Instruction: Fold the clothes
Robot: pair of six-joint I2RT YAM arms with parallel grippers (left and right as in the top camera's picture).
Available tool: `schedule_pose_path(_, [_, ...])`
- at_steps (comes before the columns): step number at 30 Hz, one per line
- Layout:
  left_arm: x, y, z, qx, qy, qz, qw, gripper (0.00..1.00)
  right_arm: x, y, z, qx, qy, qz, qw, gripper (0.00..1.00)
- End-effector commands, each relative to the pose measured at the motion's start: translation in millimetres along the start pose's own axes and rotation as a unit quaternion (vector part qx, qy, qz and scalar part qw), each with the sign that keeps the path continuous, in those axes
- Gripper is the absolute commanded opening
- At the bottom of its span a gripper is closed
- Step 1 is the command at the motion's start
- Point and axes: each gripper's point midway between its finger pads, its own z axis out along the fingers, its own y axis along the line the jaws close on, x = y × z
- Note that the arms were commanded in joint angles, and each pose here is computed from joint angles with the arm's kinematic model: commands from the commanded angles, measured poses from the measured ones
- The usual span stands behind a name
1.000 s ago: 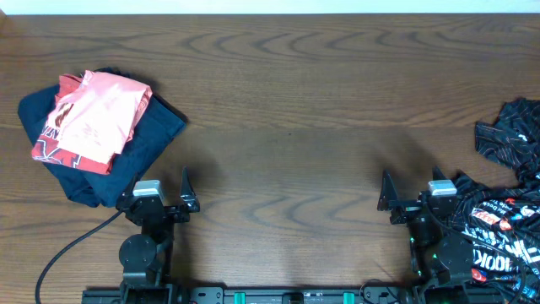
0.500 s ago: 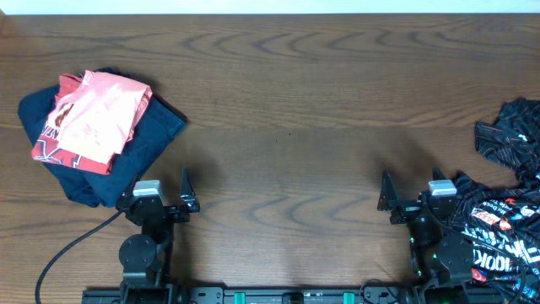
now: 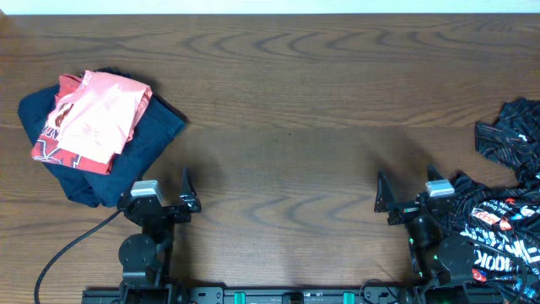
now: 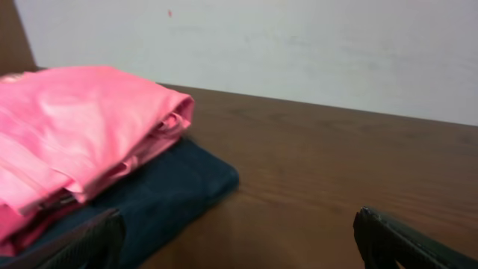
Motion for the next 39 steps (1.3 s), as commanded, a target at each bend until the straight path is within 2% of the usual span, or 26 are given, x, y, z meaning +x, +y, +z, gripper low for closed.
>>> schedule_pose_path(1, [-4, -8, -3, 0.02, 0.019, -0.021, 0.999, 0.98, -14, 8, -4, -0.017, -0.001, 0.014, 1.0, 0.99])
schedule_pose_path(5, [-20, -15, -11, 0.026, 0.06, -0.027, 0.997, 0.98, -26, 0, -10, 0.012, 0.035, 0.021, 0.999, 0.99])
schedule_pose_path(11, [-47, -24, -24, 0.023, 0.152, -0.029, 0.988, 0.98, -32, -6, -18, 0.047, 0.149, 0.039, 0.987, 0.99])
schedule_pose_path(14, [-53, -24, -30, 0.011, 0.212, -0.03, 0.977, 0.98, -26, -8, -19, 0.062, 0.231, 0.04, 0.97, 0.99])
schedule_pose_path(18, [-51, -24, -38, -0.005, 0.297, -0.031, 0.954, 0.98, -11, -15, -21, 0.094, 0.348, 0.045, 0.932, 0.99])
schedule_pose_path(23, [-39, -22, -37, -0.017, 0.356, -0.031, 0.934, 0.98, 4, -1, 1, 0.061, 0.401, 0.072, 0.911, 0.99])
schedule_pose_path(25, [-35, -21, -35, -0.019, 0.365, -0.032, 0.93, 0.98, 17, -14, 1, 0.104, 0.424, 0.078, 0.896, 0.99])
schedule_pose_path(27, [-32, -21, -33, -0.021, 0.373, -0.032, 0.927, 0.98, 37, -52, -14, 0.245, 0.448, 0.122, 0.851, 0.99])
schedule_pose_path(29, [-30, -21, -32, -0.022, 0.379, -0.032, 0.925, 0.98, 60, -86, -42, 0.391, 0.46, 0.172, 0.778, 0.99])
schedule_pose_path(30, [-29, -21, -32, -0.022, 0.38, -0.032, 0.924, 0.98, 74, -95, -53, 0.432, 0.471, 0.188, 0.746, 0.99])
schedule_pose_path(35, [-30, -21, -31, -0.022, 0.379, -0.032, 0.925, 0.98, 126, -109, -85, 0.501, 0.528, 0.216, 0.651, 0.99])
schedule_pose_path(39, [-30, -21, -31, -0.022, 0.378, -0.032, 0.925, 0.98, 163, -106, -91, 0.497, 0.556, 0.234, 0.624, 0.99])
